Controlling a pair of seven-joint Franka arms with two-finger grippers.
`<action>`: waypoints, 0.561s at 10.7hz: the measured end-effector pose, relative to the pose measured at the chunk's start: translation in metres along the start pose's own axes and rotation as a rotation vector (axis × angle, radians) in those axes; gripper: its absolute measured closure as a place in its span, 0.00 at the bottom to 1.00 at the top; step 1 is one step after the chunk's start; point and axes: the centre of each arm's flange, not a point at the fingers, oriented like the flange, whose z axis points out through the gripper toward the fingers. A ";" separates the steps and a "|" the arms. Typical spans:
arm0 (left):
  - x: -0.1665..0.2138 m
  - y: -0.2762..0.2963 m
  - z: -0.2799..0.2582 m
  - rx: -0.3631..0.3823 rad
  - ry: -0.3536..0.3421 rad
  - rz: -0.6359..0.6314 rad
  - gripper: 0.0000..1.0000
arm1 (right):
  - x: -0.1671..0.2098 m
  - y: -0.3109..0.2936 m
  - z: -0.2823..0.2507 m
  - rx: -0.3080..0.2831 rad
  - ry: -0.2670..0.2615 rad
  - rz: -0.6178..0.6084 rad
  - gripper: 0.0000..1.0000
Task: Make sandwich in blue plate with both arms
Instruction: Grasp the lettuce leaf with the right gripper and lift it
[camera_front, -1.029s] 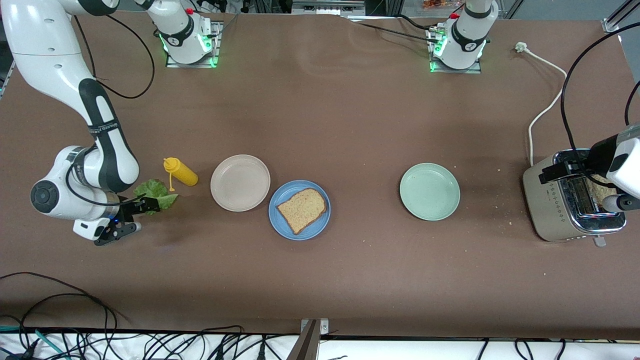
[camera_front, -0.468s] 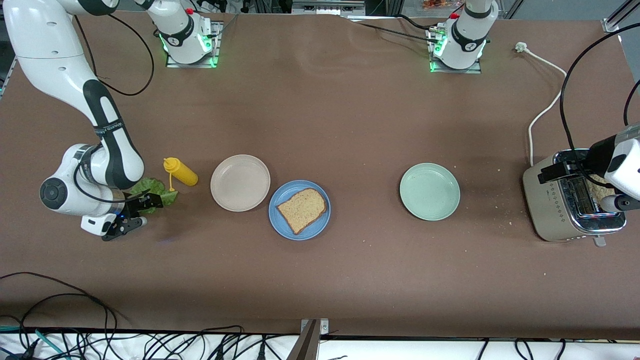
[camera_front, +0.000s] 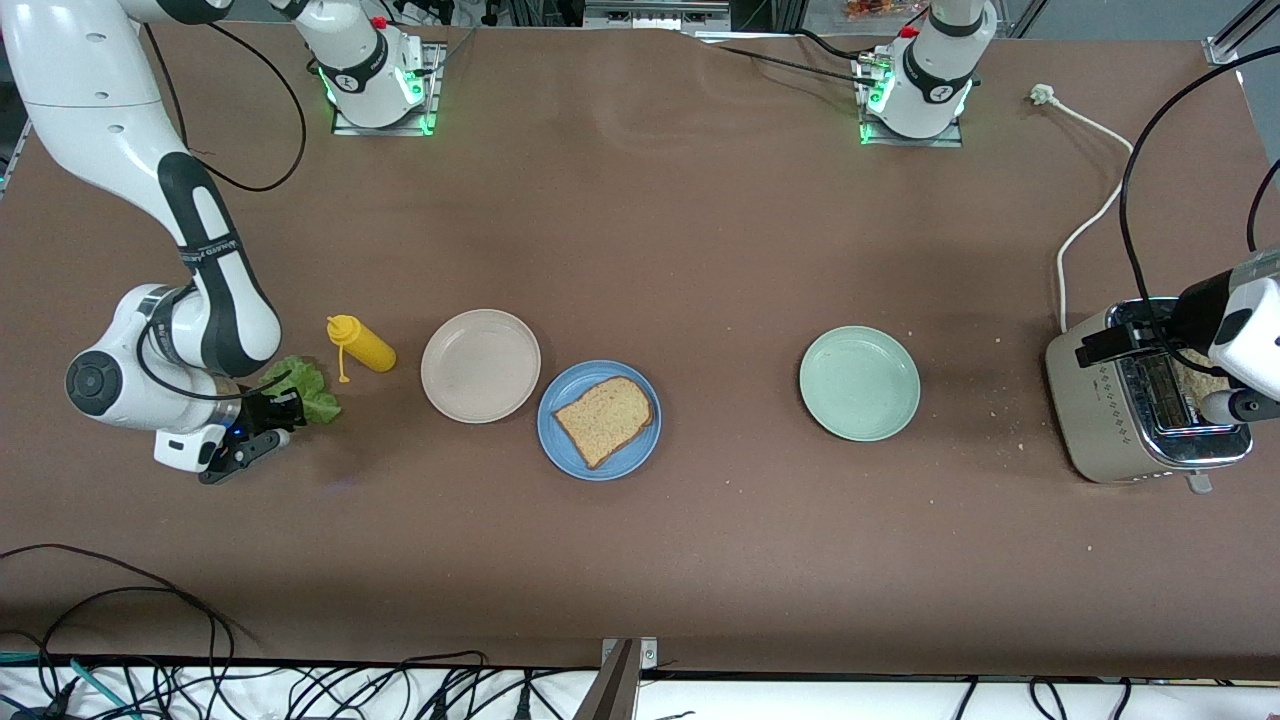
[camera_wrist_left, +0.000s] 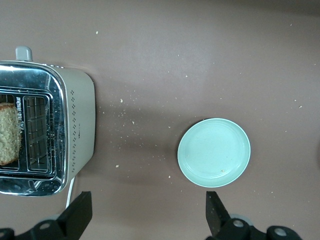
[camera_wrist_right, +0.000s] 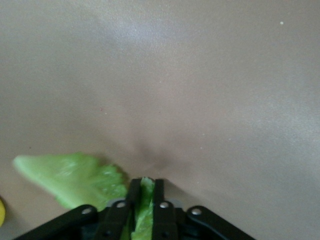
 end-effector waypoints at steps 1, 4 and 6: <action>0.000 0.000 0.000 0.000 0.000 0.000 0.00 | 0.001 0.000 -0.002 -0.002 0.003 -0.001 0.95; 0.000 0.000 0.000 0.000 0.000 0.000 0.00 | 0.004 -0.004 -0.030 -0.005 0.016 -0.009 0.95; 0.000 0.000 0.000 0.000 0.000 0.000 0.00 | 0.003 -0.011 -0.064 0.005 0.012 -0.018 0.96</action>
